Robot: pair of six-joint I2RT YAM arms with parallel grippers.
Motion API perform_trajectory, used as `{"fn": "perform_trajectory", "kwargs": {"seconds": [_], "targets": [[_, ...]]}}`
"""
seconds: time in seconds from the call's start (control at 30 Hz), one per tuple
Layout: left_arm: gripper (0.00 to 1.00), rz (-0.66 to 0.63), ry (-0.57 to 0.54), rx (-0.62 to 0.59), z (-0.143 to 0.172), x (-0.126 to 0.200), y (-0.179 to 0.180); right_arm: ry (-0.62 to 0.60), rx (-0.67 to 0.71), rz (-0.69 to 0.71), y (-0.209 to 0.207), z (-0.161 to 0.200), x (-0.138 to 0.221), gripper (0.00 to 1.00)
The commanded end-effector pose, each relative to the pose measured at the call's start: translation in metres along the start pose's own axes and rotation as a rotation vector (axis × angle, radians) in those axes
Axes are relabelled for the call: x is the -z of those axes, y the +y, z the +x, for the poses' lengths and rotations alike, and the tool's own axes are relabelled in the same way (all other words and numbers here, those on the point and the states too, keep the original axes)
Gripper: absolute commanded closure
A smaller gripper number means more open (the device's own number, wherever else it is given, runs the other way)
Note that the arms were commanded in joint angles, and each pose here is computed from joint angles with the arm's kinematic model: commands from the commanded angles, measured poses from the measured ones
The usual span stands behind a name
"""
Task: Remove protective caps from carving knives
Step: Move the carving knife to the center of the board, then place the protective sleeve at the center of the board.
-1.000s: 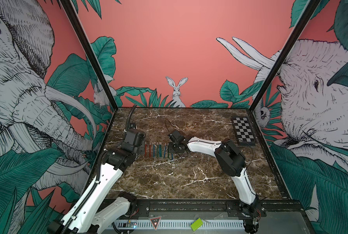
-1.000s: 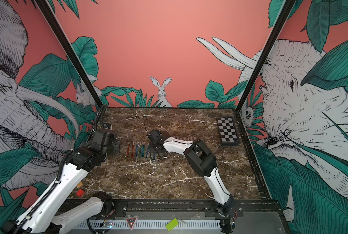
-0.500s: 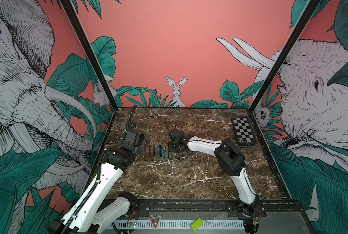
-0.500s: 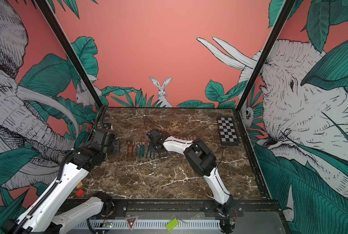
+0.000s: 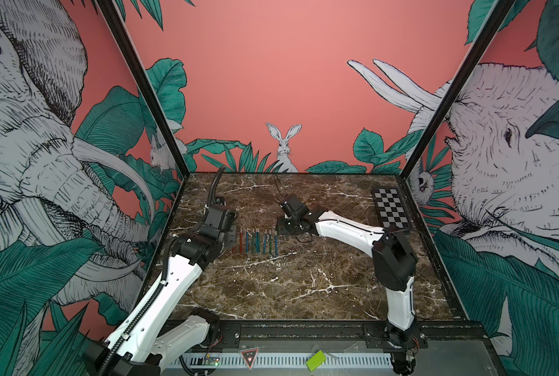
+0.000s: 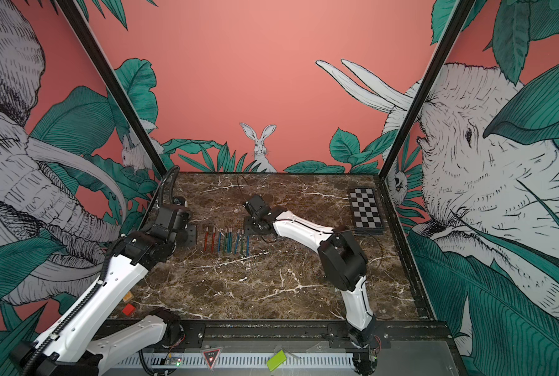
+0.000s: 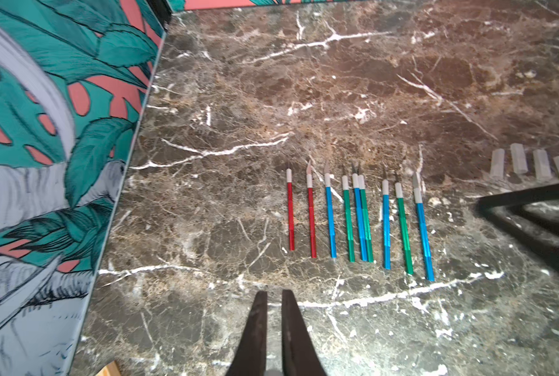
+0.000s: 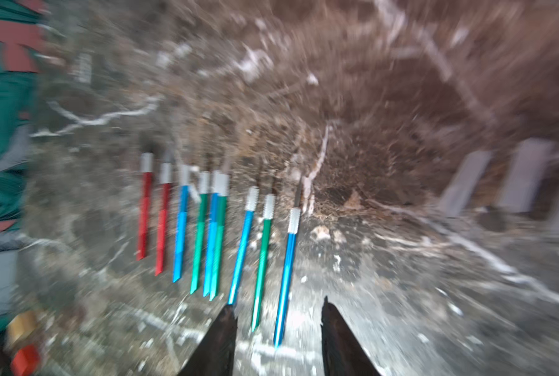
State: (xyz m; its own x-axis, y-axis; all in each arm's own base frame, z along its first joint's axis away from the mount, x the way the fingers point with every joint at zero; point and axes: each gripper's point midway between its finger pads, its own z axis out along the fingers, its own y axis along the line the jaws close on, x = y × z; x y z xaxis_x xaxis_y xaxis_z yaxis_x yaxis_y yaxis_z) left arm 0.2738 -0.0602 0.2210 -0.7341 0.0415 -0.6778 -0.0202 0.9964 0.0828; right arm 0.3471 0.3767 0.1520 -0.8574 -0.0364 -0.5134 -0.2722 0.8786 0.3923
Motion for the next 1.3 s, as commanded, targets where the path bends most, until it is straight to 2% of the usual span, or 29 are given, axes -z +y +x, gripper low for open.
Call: {"fn": "perform_trajectory", "kwargs": {"seconds": [0.0, 0.13, 0.23, 0.5, 0.73, 0.9, 1.27], "targets": [[1.0, 0.109, 0.043, 0.012, -0.006, -0.006, -0.026, -0.093, 0.087, -0.014, -0.001, -0.016, 0.059, 0.49], [1.0, 0.118, 0.11, -0.08, -0.012, -0.017, -0.055, -0.195, 0.145, 0.04, -0.026, -0.011, 0.12, 0.39], [1.0, 0.13, 0.149, -0.147, -0.016, -0.031, -0.082, -0.245, 0.174, 0.105, -0.056, 0.005, 0.151, 0.3], [1.0, 0.176, 0.29, -0.248, -0.023, -0.094, -0.153, -0.339, 0.229, 0.248, -0.121, 0.048, 0.208, 0.12], [1.0, 0.215, 0.376, -0.337, -0.023, -0.141, -0.21, -0.342, 0.25, 0.3, -0.151, 0.077, 0.225, 0.02], [1.0, 0.228, 0.422, -0.336, -0.021, -0.164, -0.234, -0.304, 0.263, 0.305, -0.162, 0.096, 0.225, 0.01], [1.0, 0.244, 0.478, -0.28, -0.008, -0.195, -0.261, -0.294, 0.262, 0.275, -0.163, 0.106, 0.224, 0.02]]}}
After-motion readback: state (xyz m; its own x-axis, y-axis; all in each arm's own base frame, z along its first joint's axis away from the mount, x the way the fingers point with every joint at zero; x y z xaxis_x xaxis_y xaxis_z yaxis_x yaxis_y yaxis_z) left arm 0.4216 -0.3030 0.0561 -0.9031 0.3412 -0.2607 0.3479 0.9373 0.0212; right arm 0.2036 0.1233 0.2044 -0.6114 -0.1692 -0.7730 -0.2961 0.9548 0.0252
